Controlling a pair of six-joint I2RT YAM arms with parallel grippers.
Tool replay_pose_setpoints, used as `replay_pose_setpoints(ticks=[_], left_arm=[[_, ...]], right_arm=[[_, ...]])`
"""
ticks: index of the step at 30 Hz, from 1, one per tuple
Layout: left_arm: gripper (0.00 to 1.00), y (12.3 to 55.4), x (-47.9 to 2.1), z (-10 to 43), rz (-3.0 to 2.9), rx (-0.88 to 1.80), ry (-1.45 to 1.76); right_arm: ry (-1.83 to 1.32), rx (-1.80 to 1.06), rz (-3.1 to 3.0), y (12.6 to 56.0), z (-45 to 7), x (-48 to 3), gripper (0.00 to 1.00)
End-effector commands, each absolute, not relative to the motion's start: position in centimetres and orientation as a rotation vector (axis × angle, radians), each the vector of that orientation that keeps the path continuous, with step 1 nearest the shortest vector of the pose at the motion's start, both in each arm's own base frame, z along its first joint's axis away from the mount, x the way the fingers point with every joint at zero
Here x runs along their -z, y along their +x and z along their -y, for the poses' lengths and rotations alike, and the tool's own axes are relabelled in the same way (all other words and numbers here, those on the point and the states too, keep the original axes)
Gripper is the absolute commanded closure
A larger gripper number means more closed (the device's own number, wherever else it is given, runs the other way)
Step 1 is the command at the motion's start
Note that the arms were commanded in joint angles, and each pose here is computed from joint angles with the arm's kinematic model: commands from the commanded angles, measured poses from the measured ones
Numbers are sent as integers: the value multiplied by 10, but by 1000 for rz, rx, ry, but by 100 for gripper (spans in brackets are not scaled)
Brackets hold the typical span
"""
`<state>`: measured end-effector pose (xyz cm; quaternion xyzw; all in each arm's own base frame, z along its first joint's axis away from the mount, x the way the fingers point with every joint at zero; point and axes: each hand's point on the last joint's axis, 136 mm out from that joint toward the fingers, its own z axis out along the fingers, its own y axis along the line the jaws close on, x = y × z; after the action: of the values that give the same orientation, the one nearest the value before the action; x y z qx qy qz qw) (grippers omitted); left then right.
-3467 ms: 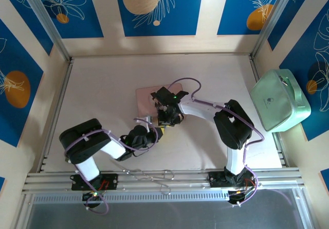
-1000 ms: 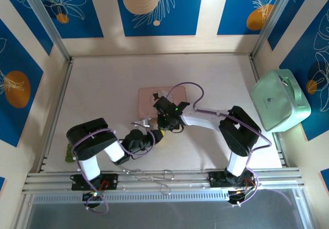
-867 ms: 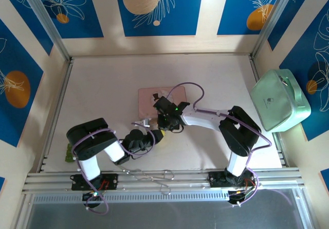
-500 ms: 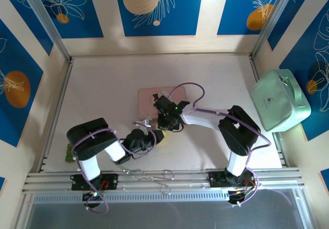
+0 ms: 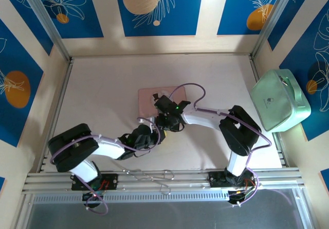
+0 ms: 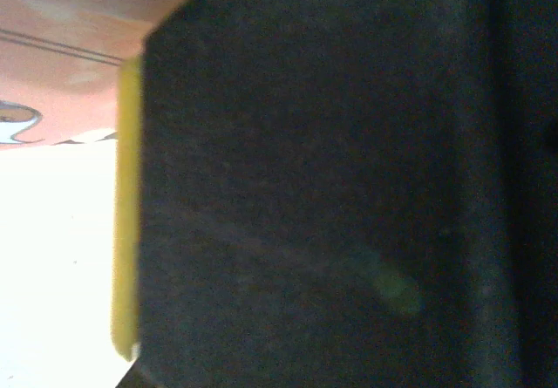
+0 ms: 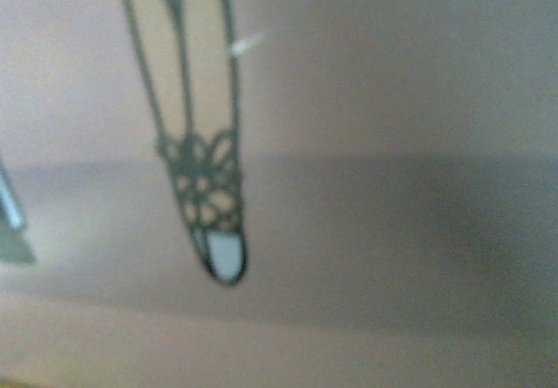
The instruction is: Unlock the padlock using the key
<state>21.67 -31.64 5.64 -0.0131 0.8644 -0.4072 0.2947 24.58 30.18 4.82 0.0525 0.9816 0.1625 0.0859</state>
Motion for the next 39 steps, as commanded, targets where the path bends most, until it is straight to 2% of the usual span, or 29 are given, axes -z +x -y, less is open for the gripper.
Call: replay_pose_setpoints(ticks=[1,4,8,11,15,39], left_arm=[[100,223,-57,310,-2310,944,-2],[100,223,-55,308,-2312,890,17],[100,222,-59,304,-2306,727,100],[100,222,-70,304,-2267,615,174],[100,225,-76,298,-2214,507,217],[100,223,-60,304,-2163,495,296]], right_arm=[[176,-506,-2901,237,-297,-62,40],[188,-443,-2881,236,-291,-62,35],[199,-381,-2869,234,-285,-61,34],[239,-393,-2869,235,-281,-61,36],[280,-449,-2860,237,-277,-65,44],[391,-496,-2863,239,-271,-64,62]])
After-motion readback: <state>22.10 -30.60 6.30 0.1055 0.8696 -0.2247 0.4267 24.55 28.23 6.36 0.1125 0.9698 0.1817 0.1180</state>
